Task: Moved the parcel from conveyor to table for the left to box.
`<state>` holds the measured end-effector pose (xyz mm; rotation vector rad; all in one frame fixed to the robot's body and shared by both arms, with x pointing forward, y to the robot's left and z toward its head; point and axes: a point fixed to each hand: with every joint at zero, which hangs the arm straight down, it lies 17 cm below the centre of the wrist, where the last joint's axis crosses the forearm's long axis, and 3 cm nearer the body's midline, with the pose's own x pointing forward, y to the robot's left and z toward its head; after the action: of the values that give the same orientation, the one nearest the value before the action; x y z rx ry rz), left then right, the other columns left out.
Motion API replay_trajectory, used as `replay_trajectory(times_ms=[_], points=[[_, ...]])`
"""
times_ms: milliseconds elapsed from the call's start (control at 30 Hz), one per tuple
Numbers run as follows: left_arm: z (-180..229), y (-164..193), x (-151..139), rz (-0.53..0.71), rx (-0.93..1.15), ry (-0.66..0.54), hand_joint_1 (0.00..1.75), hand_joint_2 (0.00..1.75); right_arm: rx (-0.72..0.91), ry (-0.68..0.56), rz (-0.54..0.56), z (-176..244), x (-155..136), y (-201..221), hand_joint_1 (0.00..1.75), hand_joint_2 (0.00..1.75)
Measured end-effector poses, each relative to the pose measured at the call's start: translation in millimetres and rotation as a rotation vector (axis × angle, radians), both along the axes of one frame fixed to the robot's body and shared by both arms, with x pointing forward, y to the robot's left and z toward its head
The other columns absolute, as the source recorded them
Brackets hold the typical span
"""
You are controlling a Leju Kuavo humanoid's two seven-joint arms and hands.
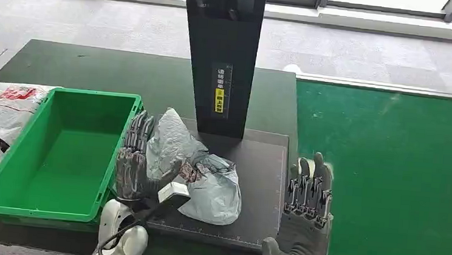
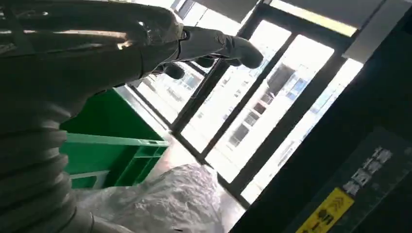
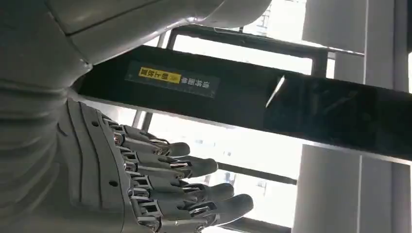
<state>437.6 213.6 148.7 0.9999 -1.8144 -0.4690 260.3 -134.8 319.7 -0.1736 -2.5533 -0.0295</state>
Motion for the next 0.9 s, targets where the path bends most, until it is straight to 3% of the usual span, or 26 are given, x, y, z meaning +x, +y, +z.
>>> replay_trajectory(times_ms=[267, 767, 900], points=[[-19, -19, 6, -0.123, -0.064, 0.074, 0.00, 1.75, 0.016, -0.001, 0.019, 2, 3, -2, 0.00, 1.75], [-45, -125, 26, -0.522, 0.016, 0.258, 0.00, 1.75, 0.015, -0.038, 0.059, 12, 10, 4, 0.00, 1.75], [-85, -157, 25, -0.649, 0.177, 0.429, 0.00, 1.75, 0.017, -0.039, 0.089, 14, 13, 7, 0.00, 1.75]])
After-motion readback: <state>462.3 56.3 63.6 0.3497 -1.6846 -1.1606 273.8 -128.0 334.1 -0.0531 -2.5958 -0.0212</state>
